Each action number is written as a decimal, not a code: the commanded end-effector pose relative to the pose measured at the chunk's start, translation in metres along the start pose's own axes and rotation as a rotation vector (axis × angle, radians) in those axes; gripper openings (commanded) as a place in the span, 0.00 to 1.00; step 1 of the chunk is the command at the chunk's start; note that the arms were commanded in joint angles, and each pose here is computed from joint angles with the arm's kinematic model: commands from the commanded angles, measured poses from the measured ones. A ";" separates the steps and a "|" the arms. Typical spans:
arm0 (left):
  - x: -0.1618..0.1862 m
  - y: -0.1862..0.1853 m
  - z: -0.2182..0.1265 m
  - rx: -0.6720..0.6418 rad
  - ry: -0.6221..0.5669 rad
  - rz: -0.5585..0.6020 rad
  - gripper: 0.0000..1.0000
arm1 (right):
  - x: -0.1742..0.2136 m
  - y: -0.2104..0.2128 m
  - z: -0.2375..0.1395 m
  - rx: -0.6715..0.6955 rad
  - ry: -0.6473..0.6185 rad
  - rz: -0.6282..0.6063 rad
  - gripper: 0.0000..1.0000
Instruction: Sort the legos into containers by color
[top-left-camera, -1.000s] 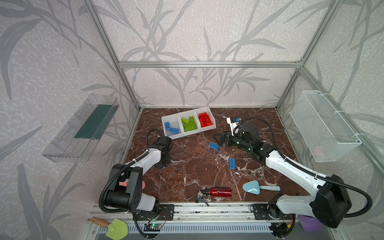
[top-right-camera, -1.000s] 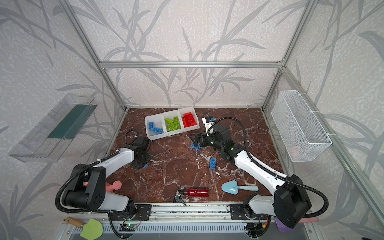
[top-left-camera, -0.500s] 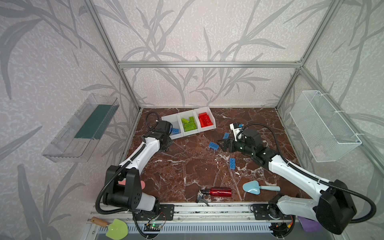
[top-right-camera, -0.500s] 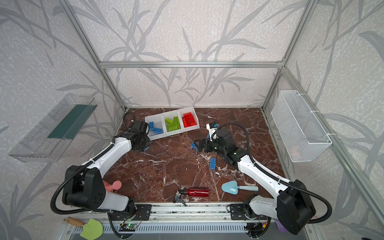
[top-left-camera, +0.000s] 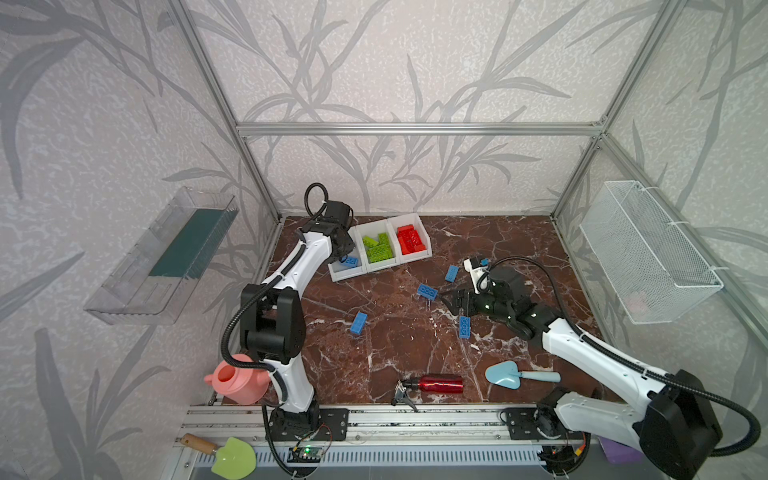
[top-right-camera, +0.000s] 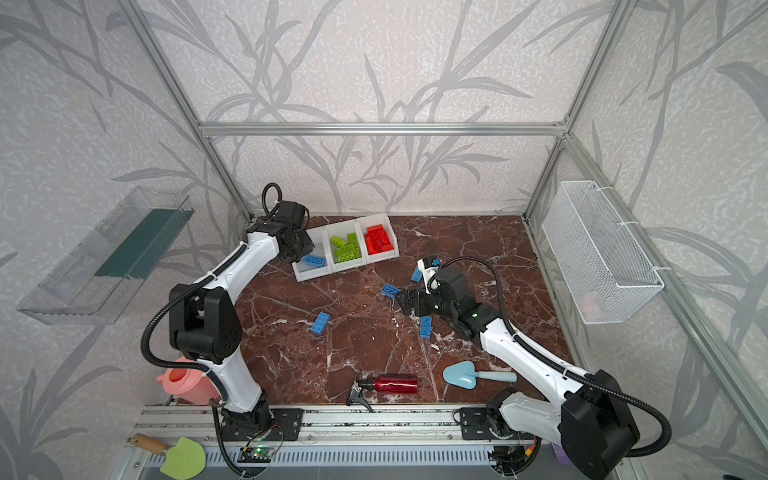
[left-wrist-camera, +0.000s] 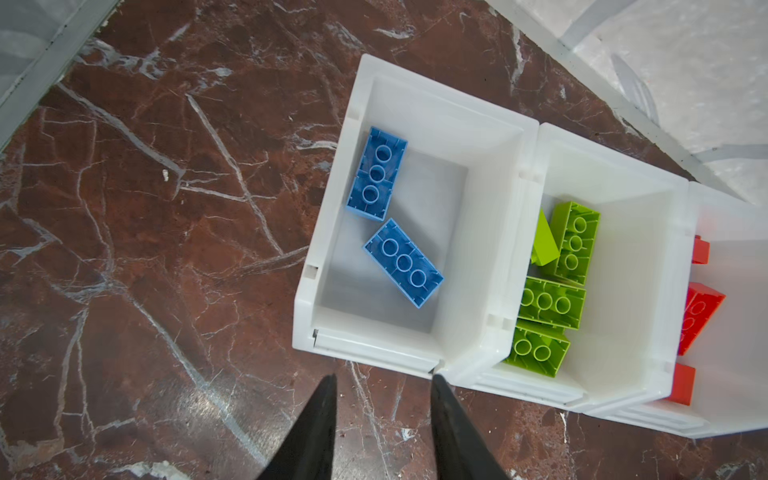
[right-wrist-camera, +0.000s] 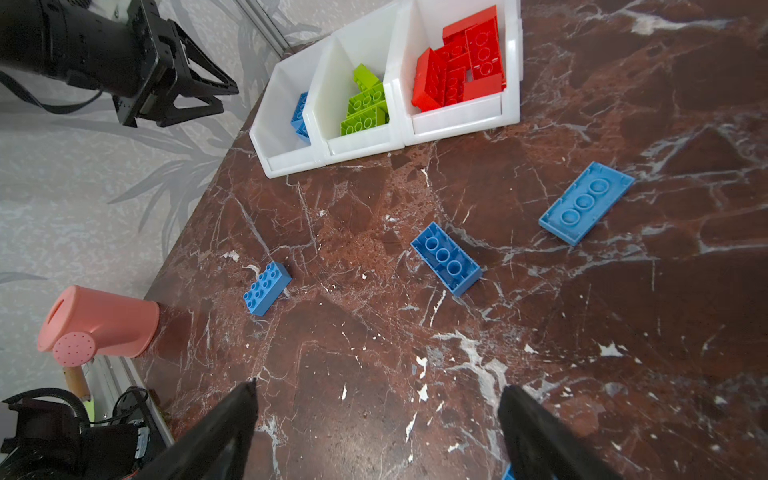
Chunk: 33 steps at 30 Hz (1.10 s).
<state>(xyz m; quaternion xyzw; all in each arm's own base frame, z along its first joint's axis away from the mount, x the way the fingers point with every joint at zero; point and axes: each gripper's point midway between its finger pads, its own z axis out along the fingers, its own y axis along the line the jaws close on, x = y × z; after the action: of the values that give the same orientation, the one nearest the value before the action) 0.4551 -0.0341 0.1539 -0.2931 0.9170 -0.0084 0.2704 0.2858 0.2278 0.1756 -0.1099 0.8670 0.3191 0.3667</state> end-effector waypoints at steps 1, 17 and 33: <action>0.012 0.011 -0.005 -0.027 0.037 0.017 0.44 | 0.001 -0.005 -0.007 0.026 -0.003 -0.020 0.92; 0.180 0.050 -0.022 -0.011 0.174 0.305 0.81 | -0.004 0.001 0.007 -0.008 0.021 -0.020 0.93; 0.229 0.050 0.018 -0.014 0.260 0.381 0.73 | 0.002 -0.001 0.004 0.004 0.038 -0.009 0.93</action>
<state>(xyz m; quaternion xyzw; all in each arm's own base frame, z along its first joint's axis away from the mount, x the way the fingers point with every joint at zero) 0.2791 -0.1071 0.0206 -0.1172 0.9830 0.0179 0.1404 0.2837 0.2293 0.1576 -0.1199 0.8800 0.3089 0.3403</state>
